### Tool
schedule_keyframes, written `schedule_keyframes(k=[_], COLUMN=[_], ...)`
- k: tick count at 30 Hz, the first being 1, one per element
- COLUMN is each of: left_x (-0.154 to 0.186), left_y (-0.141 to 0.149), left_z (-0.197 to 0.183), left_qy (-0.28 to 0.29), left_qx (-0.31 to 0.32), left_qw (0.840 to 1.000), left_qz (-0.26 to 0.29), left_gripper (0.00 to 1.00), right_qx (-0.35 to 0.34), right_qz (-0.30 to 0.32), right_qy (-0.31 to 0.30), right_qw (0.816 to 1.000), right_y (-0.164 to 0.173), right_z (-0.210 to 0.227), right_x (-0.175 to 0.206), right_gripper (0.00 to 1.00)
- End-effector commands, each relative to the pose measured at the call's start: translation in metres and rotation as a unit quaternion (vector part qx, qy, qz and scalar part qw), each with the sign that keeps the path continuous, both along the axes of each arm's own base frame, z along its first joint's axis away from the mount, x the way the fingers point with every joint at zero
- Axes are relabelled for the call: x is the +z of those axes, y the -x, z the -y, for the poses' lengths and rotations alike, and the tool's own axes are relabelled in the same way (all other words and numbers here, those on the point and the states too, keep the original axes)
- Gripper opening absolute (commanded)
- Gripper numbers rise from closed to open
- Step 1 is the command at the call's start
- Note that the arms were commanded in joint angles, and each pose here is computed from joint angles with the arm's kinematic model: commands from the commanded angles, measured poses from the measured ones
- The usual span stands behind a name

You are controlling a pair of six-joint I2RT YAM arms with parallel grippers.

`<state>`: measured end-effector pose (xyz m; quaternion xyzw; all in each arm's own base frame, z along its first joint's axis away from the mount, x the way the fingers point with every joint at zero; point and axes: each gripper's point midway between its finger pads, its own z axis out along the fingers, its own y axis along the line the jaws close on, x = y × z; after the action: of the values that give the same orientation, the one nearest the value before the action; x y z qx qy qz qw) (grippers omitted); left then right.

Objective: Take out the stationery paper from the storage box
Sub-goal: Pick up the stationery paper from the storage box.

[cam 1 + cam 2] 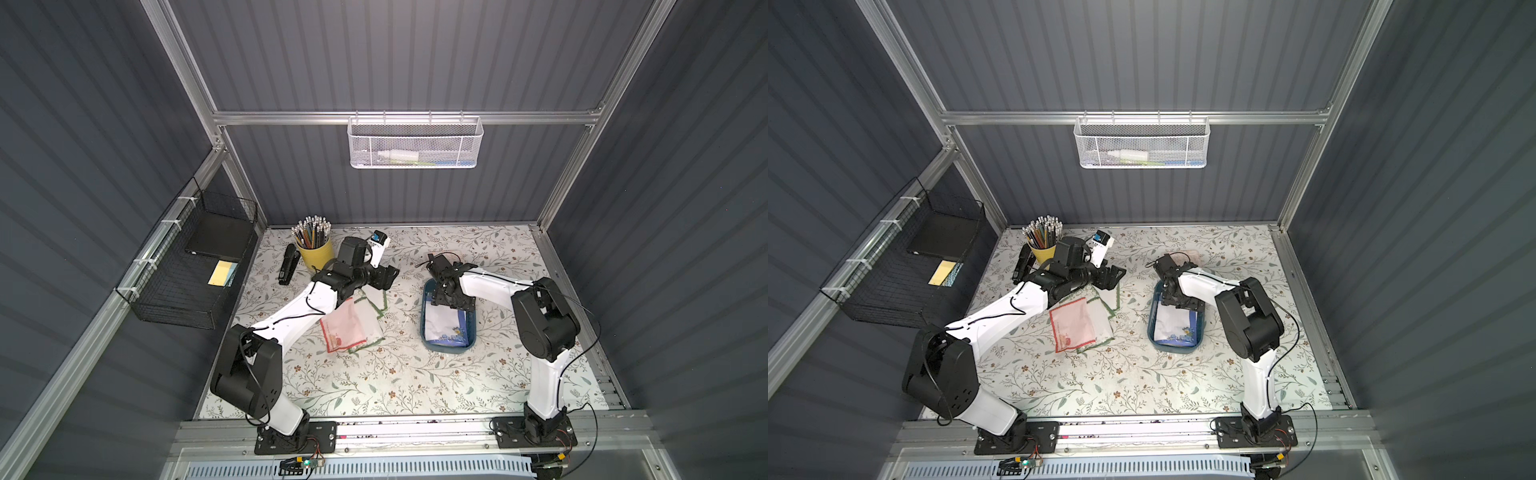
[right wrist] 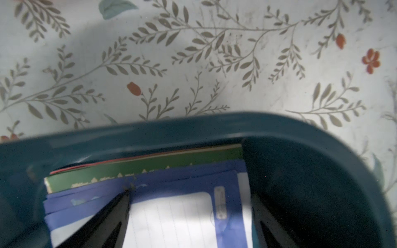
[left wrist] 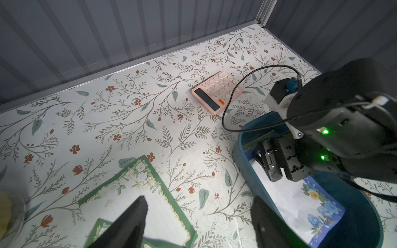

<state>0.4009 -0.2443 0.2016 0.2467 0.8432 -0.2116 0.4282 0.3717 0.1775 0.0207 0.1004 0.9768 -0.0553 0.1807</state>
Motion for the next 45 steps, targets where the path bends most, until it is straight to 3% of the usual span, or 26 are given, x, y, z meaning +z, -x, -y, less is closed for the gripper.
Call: schedule_keyframes(k=[1,4,14,19,25,36,45], left_x=[0.004,0.003,0.002,0.001,-0.001,-0.004,-0.009], left_y=[-0.003,-0.003,-0.004,-0.004,-0.005,-0.007,-0.01], left_z=[0.003,0.003,0.003,0.003,0.004,0.005,0.006], left_qy=[-0.005,-0.005,-0.006,-0.007,-0.007,-0.009,-0.011], left_qx=[-0.008,-0.008,-0.008,-0.008,-0.007,-0.007,-0.005], left_qw=[1.0,1.0,1.0,1.0,1.0,1.0,1.0], left_qz=[0.003,0.002,0.0,-0.001,-0.003,-0.007,-0.016], left_gripper=[0.78,0.78,0.78,0.79,0.79,0.79,0.79], right_qx=[-0.003,-0.003,-0.002,-0.002,0.003,0.007,0.013], right_qz=[-0.066,-0.071,-0.075,-0.061,-0.025,-0.004,-0.009], right_qy=[-0.012,-0.026,-0.029,-0.014,-0.011,-0.009,0.009], right_qw=[0.998,0.997,0.997,0.998,1.0,1.0,1.0], right_y=[0.031,0.037,0.041,0.034,0.023,0.018,0.018], right_z=[0.004,0.002,0.003,0.007,0.008,0.009,0.013], right_x=[-0.039,-0.044,-0.045,-0.027,0.007,0.034,0.039], right_gripper=[0.93,0.91,0.62,0.57,0.34,0.26,0.3])
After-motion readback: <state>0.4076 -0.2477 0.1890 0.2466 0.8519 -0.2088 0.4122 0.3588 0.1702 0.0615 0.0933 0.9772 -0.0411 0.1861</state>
